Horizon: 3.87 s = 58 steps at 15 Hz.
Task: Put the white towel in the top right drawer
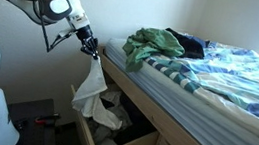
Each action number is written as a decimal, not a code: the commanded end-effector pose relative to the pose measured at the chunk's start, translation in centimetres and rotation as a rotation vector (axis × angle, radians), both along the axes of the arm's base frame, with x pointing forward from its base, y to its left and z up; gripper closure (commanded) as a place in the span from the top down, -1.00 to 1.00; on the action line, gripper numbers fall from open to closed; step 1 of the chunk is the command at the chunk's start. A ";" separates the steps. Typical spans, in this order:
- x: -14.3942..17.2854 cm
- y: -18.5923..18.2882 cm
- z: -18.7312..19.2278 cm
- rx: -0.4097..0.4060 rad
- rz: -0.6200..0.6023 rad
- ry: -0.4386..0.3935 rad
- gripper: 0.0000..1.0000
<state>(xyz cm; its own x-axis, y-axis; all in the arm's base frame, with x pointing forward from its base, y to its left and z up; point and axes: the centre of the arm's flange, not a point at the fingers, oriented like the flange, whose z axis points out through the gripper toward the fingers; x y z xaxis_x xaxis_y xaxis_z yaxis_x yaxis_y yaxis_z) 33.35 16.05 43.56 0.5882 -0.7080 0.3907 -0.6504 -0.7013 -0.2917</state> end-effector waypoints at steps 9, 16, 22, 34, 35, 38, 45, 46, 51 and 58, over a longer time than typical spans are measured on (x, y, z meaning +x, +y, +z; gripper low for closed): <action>0.4 3.0 -6.8 -0.015 0.031 0.165 -0.90; 0.5 2.8 -6.9 -0.021 -0.031 0.165 -0.98; 3.0 1.6 -6.7 0.099 -0.308 0.028 -0.98; 8.2 3.5 -2.0 0.106 -0.404 -0.259 -0.98; 8.5 3.8 -1.2 0.100 -0.397 -0.283 -0.98; 9.4 4.9 -0.2 0.079 -0.378 -0.329 -0.98; 9.7 5.7 -10.5 0.114 -0.385 -0.156 -0.98; 9.5 5.6 -12.4 0.122 -0.393 -0.116 -0.98; 9.1 5.8 -18.9 0.138 -0.393 0.060 -0.98; 7.9 6.6 -23.0 0.148 -0.379 0.217 -0.98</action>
